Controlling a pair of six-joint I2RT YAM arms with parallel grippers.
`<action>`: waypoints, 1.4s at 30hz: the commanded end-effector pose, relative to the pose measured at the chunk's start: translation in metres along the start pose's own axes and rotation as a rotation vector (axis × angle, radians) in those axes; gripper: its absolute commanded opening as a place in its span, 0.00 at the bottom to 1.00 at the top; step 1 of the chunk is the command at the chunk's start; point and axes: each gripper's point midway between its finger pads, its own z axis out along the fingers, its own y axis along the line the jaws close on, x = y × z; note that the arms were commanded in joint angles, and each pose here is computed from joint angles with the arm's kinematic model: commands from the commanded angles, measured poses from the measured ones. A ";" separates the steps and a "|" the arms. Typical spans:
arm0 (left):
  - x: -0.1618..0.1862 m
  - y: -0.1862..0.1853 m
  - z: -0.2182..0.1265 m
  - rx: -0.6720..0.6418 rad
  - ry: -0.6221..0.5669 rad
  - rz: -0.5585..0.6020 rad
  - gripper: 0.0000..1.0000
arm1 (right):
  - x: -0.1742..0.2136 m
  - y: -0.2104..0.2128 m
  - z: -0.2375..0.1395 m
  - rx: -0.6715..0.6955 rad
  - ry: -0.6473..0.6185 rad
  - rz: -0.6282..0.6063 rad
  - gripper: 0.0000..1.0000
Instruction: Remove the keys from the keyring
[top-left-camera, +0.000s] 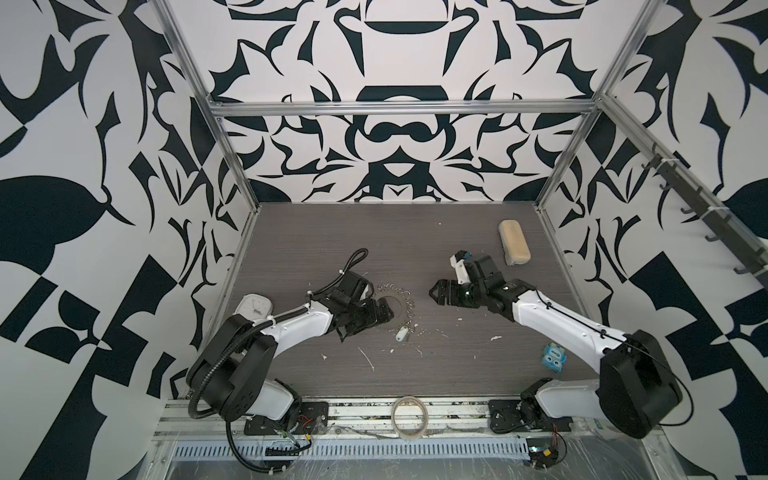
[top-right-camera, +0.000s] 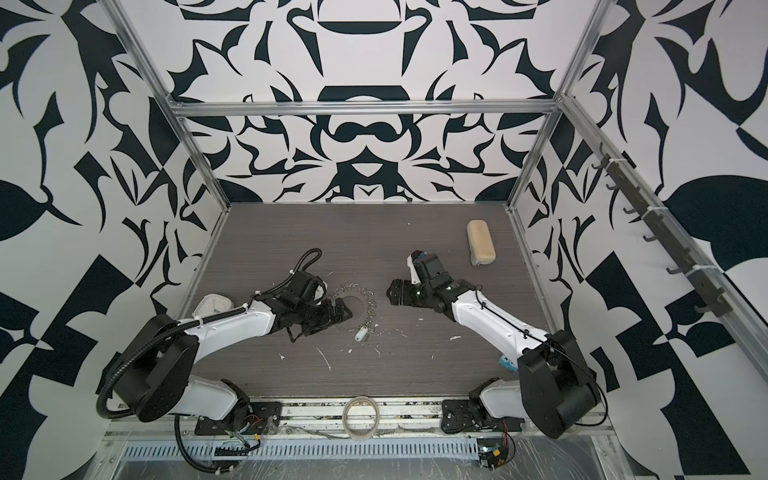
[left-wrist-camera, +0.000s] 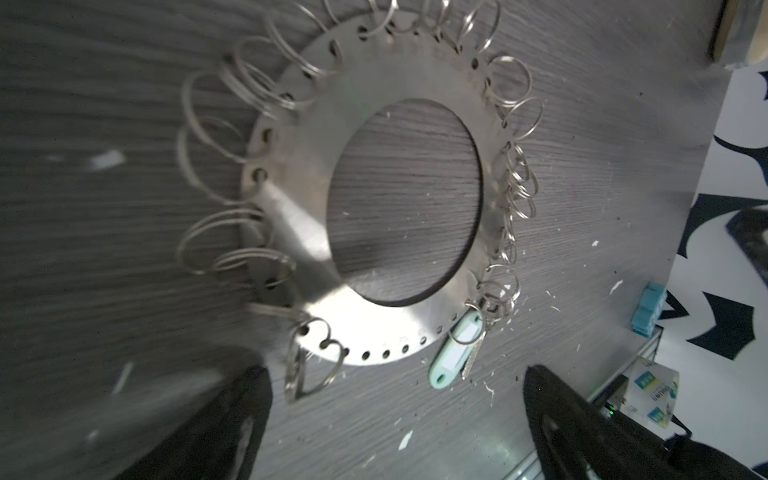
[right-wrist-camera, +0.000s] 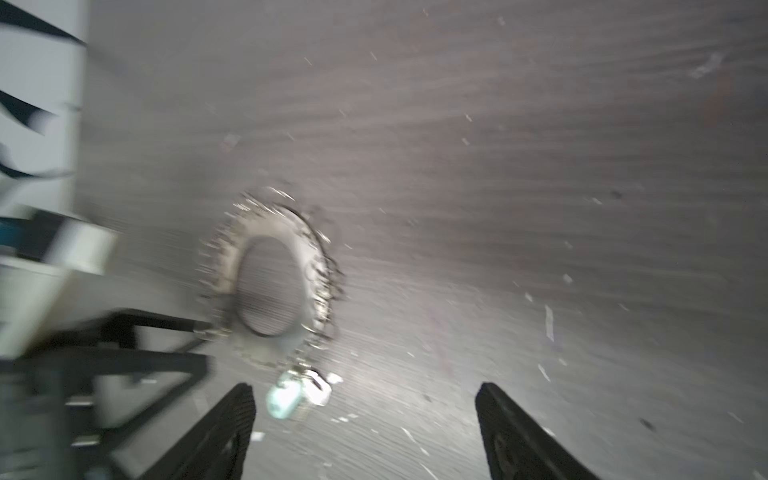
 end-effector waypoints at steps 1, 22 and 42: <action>-0.010 0.008 -0.025 -0.076 -0.058 0.018 0.99 | 0.021 -0.011 0.002 0.190 -0.008 -0.097 0.88; -0.018 0.032 -0.072 -0.073 -0.141 -0.017 0.99 | 0.079 0.065 0.059 0.254 0.069 -0.374 0.97; -0.019 0.033 -0.074 -0.082 -0.145 -0.029 0.99 | 0.088 0.014 0.058 0.399 0.101 -0.383 1.00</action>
